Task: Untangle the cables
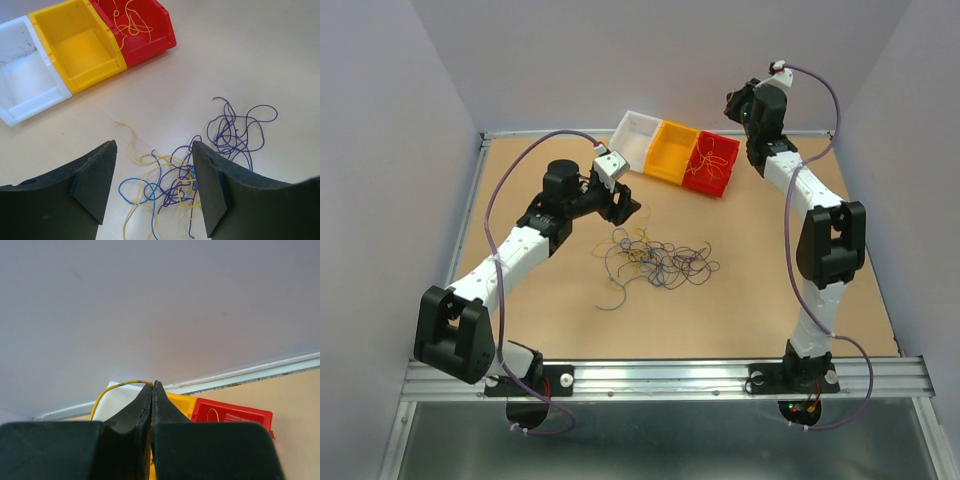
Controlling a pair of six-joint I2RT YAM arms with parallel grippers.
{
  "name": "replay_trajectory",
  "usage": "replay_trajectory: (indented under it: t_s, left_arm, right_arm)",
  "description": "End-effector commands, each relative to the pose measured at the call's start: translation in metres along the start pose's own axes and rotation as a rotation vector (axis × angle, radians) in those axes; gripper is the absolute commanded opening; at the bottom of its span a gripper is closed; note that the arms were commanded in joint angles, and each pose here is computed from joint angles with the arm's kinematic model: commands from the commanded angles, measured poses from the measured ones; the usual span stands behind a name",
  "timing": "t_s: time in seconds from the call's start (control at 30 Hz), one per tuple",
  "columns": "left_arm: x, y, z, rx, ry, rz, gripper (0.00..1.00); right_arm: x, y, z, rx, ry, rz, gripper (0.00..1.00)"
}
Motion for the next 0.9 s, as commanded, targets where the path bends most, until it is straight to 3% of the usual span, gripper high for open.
replay_trajectory:
  t_s: [0.0, 0.33, 0.6, 0.87]
  left_arm:
    - [-0.001, 0.001, -0.010, -0.032, -0.042, -0.001, 0.73]
    - [-0.003, 0.002, -0.008, -0.032, -0.037, 0.000, 0.73]
    - [-0.004, 0.005, -0.007, -0.028, -0.030, -0.013, 0.73]
    - [-0.009, 0.010, -0.002, -0.018, -0.003, -0.050, 0.73]
  right_arm:
    - [-0.017, -0.009, -0.012, 0.000, -0.045, 0.012, 0.01]
    - [-0.026, -0.082, 0.077, 0.100, 0.069, 0.210, 0.00]
    - [-0.013, -0.102, 0.135, 0.270, 0.129, 0.388, 0.01]
    - [-0.015, -0.115, 0.207, 0.419, 0.268, 0.495, 0.00]
Point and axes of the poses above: each gripper's point midway between its finger pads, its own x axis back along the fingers, its own y axis along the line the jaws close on, z = x × y, the point moved 1 cm from there along x, back along the fingers, and after that the axes turned 1 degree about x, right-handed, at the moved point
